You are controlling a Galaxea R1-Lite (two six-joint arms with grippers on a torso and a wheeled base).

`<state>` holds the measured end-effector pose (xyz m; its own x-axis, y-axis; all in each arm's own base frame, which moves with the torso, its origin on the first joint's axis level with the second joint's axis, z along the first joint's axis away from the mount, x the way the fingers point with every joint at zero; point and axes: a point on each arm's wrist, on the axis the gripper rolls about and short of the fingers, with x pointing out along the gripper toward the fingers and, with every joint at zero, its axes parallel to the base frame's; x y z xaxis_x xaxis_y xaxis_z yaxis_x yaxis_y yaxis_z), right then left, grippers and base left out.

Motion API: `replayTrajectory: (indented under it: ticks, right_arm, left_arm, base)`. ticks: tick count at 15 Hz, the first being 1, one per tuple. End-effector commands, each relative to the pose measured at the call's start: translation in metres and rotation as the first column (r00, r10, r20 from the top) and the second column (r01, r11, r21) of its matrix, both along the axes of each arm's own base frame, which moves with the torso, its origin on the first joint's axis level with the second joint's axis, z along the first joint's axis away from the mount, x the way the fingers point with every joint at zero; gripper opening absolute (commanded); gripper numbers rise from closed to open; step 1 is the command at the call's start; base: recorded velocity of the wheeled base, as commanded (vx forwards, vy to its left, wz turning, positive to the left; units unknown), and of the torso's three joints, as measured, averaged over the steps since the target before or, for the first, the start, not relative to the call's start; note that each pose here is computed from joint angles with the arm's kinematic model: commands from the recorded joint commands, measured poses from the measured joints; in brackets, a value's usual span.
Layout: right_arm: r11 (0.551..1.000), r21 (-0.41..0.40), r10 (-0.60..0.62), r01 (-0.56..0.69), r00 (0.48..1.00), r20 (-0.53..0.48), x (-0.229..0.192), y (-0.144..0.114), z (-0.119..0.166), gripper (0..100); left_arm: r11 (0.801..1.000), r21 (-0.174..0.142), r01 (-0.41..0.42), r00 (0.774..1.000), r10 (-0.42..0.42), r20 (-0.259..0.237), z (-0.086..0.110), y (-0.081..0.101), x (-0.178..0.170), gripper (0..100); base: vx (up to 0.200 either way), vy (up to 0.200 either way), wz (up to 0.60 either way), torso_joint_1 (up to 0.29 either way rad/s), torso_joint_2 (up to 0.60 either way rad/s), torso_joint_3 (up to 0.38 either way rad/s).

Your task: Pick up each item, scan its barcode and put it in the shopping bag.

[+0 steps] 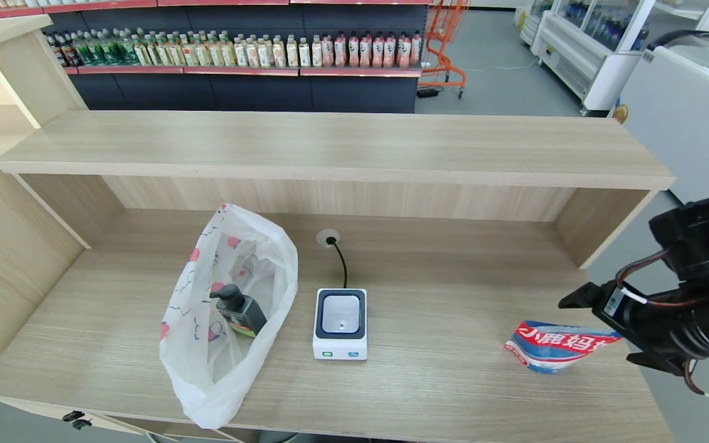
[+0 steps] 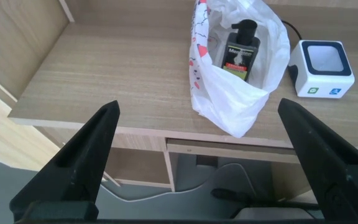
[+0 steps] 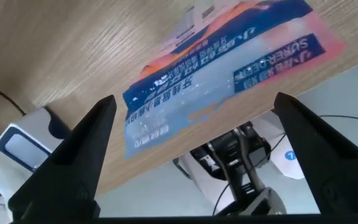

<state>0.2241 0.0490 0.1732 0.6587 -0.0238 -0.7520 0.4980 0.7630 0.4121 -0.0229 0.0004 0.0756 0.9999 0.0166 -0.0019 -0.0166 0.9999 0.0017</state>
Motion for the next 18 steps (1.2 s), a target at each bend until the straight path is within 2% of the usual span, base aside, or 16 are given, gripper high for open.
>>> replayTrajectory:
  ticks: [1,6,8,13,14,18]
  right_arm:
    - [0.999,-0.023,0.024,-0.025,0.998,-0.058,0.023,0.014,-0.029,100]
    - [0.995,-0.081,0.048,-0.056,0.993,-0.104,0.06,0.035,-0.077,100]
    - [0.995,-0.085,0.047,-0.051,0.998,-0.049,0.073,0.04,-0.086,100]
    - [0.984,-0.157,0.084,-0.084,0.996,-0.006,0.084,0.041,-0.093,100]
    - [0.983,-0.163,0.084,-0.084,0.996,-0.008,0.084,0.04,-0.094,0]
    - [0.978,-0.184,0.11,-0.102,0.993,0.031,0.081,0.038,-0.08,0]
  left_arm:
    - [1.0,0.0,0.0,1.0,0.0,0.0,0.0,0.0,0.0,100]
    - [1.0,0.0,0.0,1.0,0.0,0.0,0.0,0.0,0.0,100]
    - [1.0,0.0,0.0,1.0,0.0,0.0,0.0,0.0,0.0,100]
    - [1.0,0.0,0.0,1.0,0.0,0.0,0.0,0.0,0.0,100]
    - [1.0,0.0,0.0,1.0,0.0,0.0,0.0,0.0,0.0,100]
    - [1.0,0.0,0.0,1.0,0.0,-0.001,0.0,0.0,0.0,100]
  base:
    - [0.0,0.0,0.0,0.0,0.0,0.0]
    - [0.0,0.0,0.0,0.0,0.0,0.0]
    - [0.0,0.0,0.0,0.0,0.0,0.0]
    - [0.0,0.0,0.0,0.0,0.0,0.0]
    - [0.0,0.0,0.0,0.0,0.0,0.0]
    - [0.0,0.0,0.0,0.0,0.0,0.0]
